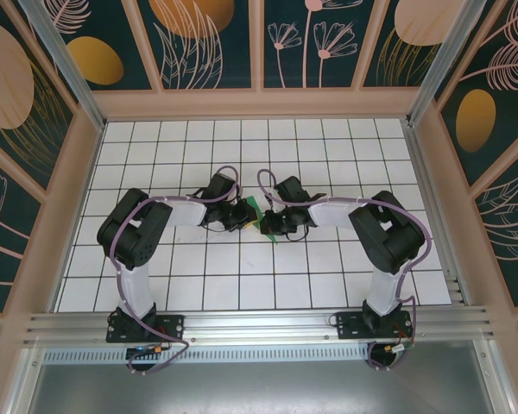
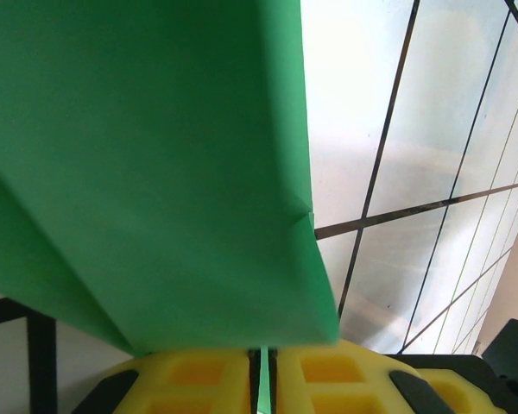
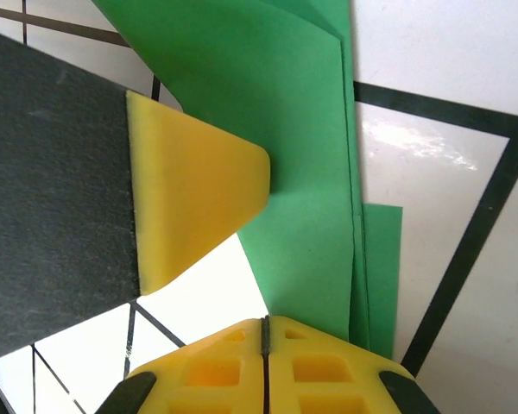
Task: Fold a paper plane with a square sheet of paper (pick it up from the middle)
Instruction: Fold the wing for the fifth time at the center of the table.
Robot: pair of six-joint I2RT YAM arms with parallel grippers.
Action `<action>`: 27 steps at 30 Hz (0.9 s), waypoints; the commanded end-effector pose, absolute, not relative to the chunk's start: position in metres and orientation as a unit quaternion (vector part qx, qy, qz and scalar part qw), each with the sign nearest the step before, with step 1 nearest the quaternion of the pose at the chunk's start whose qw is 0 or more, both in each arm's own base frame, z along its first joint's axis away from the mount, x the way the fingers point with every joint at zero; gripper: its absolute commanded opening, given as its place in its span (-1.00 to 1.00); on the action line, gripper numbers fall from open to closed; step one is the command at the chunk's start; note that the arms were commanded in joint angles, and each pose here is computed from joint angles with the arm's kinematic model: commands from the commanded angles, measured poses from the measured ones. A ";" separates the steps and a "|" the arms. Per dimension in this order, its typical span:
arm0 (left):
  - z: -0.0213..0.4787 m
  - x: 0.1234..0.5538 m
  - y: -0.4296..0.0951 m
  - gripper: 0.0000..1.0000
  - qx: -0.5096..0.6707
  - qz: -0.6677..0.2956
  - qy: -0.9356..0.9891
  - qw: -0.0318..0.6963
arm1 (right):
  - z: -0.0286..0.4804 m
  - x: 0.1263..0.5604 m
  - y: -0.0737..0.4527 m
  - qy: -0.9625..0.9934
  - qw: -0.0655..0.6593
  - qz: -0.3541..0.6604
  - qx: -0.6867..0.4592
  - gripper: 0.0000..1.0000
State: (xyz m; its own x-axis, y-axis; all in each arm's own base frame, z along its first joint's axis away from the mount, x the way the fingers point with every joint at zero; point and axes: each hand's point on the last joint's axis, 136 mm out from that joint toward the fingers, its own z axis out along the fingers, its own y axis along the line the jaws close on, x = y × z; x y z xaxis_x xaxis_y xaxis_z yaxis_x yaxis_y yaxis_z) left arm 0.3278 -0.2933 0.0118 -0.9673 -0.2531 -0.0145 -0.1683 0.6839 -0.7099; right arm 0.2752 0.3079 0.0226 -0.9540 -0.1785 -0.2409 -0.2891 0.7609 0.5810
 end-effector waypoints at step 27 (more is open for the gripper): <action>-0.069 0.315 -0.223 -0.67 -0.165 -0.184 0.967 0.056 | -0.022 0.222 0.254 0.952 -0.007 0.273 -0.138 -0.89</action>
State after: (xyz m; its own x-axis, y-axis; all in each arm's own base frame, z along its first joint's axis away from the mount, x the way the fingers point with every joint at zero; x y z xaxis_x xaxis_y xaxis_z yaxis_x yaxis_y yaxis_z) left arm 0.3296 -0.2925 0.0093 -0.9664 -0.2553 -0.0312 -0.1683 0.7196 -0.6737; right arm 0.2724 0.2981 0.0164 -0.9322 -0.2244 -0.2840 -0.3550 0.7200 0.5963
